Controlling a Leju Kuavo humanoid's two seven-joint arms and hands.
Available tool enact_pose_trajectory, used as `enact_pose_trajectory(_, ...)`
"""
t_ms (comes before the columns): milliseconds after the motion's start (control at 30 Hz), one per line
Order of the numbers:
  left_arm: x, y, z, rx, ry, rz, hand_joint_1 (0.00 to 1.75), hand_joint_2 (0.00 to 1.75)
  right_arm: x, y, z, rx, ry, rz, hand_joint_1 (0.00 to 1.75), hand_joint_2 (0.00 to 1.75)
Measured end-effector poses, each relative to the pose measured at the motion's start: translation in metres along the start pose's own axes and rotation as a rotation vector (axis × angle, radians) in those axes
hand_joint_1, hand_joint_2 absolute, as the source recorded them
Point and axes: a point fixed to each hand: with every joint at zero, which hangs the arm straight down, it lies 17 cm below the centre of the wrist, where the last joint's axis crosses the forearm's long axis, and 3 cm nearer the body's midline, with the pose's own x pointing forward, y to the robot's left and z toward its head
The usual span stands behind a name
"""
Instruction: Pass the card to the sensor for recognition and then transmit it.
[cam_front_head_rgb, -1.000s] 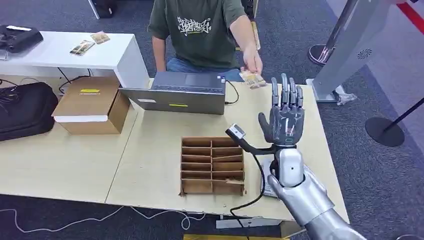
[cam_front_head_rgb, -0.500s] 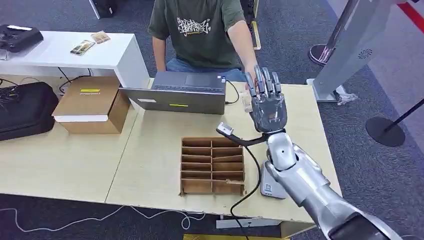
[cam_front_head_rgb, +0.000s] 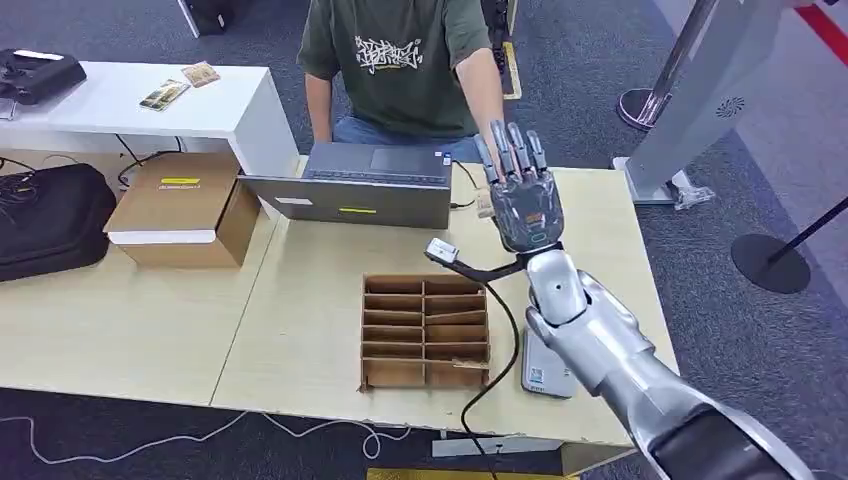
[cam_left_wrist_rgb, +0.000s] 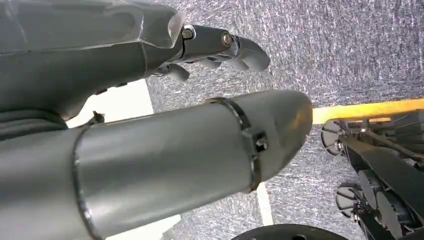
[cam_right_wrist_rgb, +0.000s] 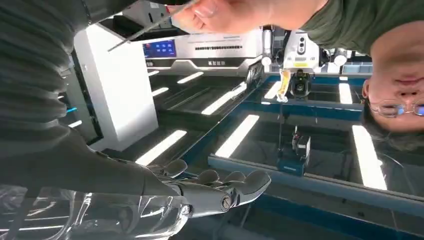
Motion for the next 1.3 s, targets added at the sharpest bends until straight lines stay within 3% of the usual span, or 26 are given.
enact_pose_trajectory(567, -0.001, 0.000, 0.000, 0.001, 0.001, 0.010, 0.00, 0.00, 0.004, 0.000, -0.004, 0.002, -0.018, 0.000, 0.00, 1.75)
enact_pose_trajectory(600, -0.001, 0.000, 0.000, 0.000, 0.001, 0.011, 0.00, 0.00, 0.004, 0.000, -0.004, 0.003, -0.020, 0.001, 0.14, 1.75)
enact_pose_trajectory(633, -0.001, 0.000, 0.000, 0.001, 0.001, 0.012, 0.00, 0.00, 0.004, 0.000, -0.004, 0.003, -0.021, 0.001, 1.59, 1.75)
enact_pose_trajectory(667, -0.001, 0.000, 0.000, 0.001, 0.001, 0.012, 0.00, 0.00, 0.005, 0.001, -0.004, 0.004, -0.022, 0.001, 1.75, 1.75)
enact_pose_trajectory(1300, -0.004, -0.003, 0.000, -0.002, 0.003, 0.028, 0.00, 0.00, 0.011, 0.000, -0.003, 0.003, -0.028, 0.000, 1.75, 1.75)
